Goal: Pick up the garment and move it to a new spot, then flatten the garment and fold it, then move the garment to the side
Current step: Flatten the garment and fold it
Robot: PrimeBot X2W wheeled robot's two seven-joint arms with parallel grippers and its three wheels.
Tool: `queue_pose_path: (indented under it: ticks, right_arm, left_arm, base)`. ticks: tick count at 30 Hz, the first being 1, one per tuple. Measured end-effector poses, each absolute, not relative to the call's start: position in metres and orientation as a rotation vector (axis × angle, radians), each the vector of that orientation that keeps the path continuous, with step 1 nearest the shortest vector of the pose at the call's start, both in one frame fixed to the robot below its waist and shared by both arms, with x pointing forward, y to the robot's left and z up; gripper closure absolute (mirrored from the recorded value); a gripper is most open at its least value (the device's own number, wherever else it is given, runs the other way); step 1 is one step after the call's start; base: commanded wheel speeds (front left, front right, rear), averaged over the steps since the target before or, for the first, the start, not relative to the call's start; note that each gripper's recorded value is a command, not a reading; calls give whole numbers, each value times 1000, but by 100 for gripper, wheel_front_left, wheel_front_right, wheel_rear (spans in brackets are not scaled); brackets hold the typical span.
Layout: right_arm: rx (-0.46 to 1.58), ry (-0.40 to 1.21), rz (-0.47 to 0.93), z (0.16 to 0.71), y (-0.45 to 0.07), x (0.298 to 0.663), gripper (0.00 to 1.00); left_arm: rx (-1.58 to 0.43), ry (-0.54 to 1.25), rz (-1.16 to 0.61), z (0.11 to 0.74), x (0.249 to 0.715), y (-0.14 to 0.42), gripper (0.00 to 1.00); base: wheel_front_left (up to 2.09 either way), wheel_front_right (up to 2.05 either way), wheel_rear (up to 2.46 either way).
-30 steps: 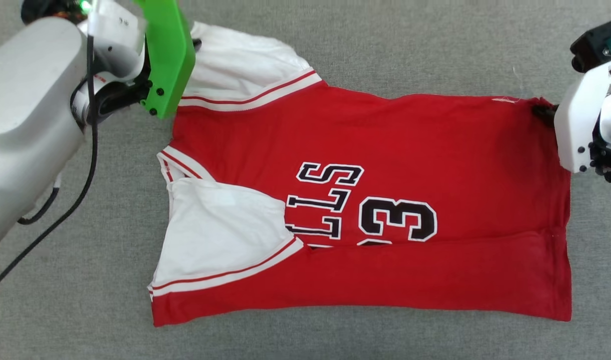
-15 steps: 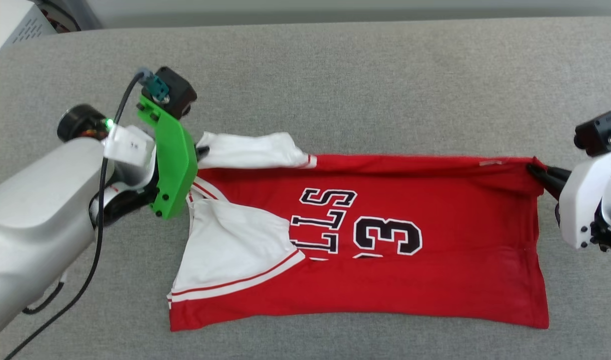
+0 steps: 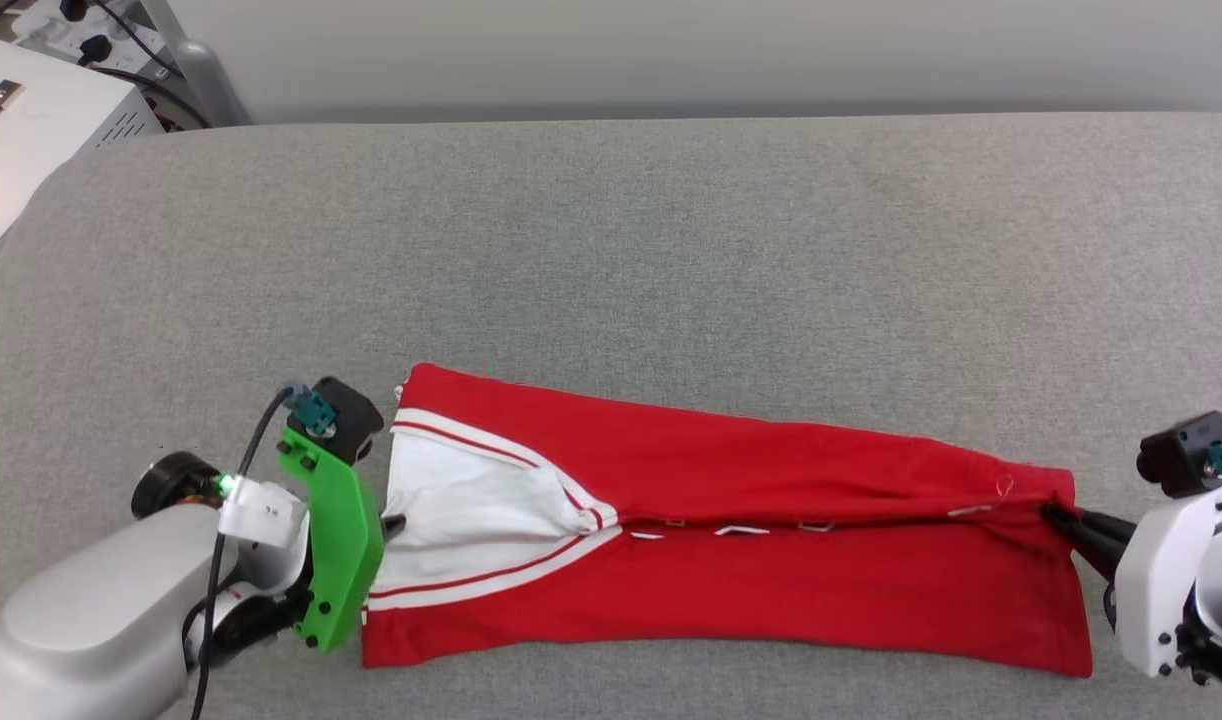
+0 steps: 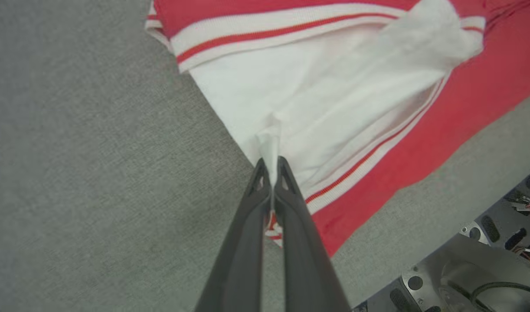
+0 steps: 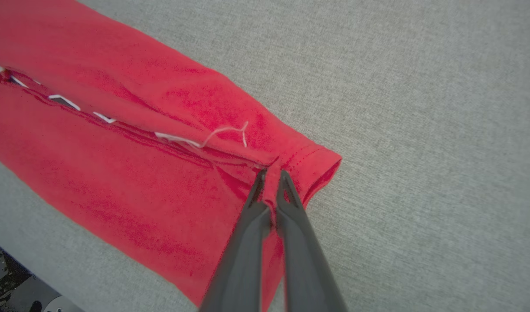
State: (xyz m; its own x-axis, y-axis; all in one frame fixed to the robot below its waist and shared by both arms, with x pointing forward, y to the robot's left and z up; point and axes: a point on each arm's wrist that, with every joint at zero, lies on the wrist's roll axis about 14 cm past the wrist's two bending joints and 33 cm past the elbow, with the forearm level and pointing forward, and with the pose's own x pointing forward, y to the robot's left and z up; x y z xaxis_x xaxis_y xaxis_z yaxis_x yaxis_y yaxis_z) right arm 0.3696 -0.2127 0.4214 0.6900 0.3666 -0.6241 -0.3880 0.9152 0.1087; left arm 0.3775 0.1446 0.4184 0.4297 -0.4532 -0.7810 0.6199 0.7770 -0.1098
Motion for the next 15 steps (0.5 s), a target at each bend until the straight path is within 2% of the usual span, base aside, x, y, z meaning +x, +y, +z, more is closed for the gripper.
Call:
queue_pose_path:
  ticks: [9, 10, 11, 12, 15]
  right_arm:
    - [12, 850, 408, 379, -210, 338, 100]
    - [24, 846, 403, 380, -210, 339, 89]
    - [35, 838, 399, 381, -209, 341, 14]
    - [41, 830, 397, 383, -208, 342, 0]
    - [51, 779, 401, 397, -205, 347, 0]
  left_arm:
    - [125, 966, -654, 386, 366, 142, 100]
    - [117, 957, -647, 384, 368, 142, 100]
    - [108, 945, -640, 384, 371, 142, 36]
    - [101, 927, -637, 385, 373, 141, 0]
    - [79, 832, -617, 394, 381, 139, 0]
  base:
    - [0, 0, 0]
    - [0, 0, 0]
    - [0, 0, 0]
    - [0, 0, 0]
    - [0, 0, 0]
